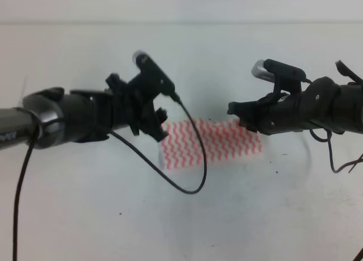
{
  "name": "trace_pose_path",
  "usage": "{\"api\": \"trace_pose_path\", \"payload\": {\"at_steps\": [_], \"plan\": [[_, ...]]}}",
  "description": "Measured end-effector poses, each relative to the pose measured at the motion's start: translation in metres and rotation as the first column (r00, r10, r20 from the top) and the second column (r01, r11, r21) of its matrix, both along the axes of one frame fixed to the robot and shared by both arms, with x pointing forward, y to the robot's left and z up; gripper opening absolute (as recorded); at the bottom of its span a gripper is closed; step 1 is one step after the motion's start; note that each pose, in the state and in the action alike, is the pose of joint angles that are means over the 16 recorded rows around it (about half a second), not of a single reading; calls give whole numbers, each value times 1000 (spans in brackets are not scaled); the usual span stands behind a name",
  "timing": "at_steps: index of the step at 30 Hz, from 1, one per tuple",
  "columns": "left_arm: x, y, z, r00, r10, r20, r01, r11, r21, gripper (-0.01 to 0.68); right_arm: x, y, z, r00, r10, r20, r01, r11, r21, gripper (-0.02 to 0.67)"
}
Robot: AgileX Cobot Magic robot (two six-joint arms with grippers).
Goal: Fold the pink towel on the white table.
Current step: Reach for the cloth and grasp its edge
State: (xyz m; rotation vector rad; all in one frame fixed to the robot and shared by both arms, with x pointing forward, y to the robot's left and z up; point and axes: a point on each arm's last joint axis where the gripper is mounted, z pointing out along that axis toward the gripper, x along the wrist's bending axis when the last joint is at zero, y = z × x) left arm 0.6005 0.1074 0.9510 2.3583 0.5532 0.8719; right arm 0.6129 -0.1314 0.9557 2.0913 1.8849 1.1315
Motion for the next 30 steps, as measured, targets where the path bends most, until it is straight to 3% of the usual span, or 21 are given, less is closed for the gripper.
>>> {"api": "trace_pose_path", "payload": {"at_steps": [8, 17, 24, 30], "plan": [[3, -6, 10, 1000, 12, -9, -13, 995, -99, 209, 0, 0, 0, 1000, 2, 2, -2, 1000, -3, -17], [4, -12, -15, 997, -10, -82, 0, 993, -119, 24, 0, 0, -2, 1000, 6, -3, -6, 1000, -7, -17], [5, -11, -29, 994, -1, -108, -9, 996, -93, -2, 0, 0, -2, 1000, 7, -4, -7, 1000, -9, -17], [4, -11, -19, 996, -9, -84, 0, 995, -101, -3, 0, 0, -2, 1000, 7, -2, -7, 1000, -8, -17]]}}
